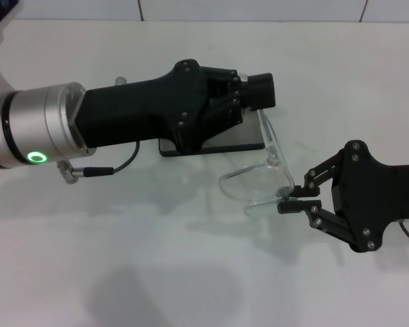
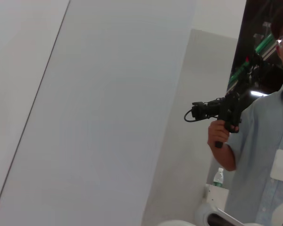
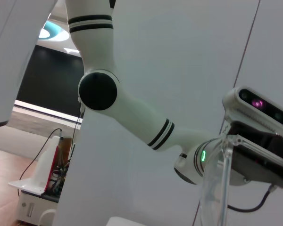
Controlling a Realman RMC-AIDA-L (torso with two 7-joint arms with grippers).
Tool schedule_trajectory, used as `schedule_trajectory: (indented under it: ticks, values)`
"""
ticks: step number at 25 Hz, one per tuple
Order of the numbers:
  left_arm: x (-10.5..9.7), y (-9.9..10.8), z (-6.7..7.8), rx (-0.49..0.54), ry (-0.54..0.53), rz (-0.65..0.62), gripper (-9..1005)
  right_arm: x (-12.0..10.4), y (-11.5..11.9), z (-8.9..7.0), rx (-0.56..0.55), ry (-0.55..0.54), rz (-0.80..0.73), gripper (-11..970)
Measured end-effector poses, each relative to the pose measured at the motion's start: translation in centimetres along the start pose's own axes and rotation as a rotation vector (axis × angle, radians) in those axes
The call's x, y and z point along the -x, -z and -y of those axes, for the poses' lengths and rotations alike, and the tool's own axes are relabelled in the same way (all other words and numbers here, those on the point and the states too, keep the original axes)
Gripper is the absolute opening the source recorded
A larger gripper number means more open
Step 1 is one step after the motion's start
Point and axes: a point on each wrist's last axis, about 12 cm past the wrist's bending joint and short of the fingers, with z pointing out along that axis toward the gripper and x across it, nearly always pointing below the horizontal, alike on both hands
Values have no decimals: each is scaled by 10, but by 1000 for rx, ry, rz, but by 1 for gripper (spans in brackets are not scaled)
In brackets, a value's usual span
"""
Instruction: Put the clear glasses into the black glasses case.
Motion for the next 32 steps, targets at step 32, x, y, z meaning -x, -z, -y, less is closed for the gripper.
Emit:
schedule_trajectory:
  ticks: [32]
  values:
    - [8, -8, -9, -37, 255, -192, 51, 9, -2, 9, -6, 52, 23, 49]
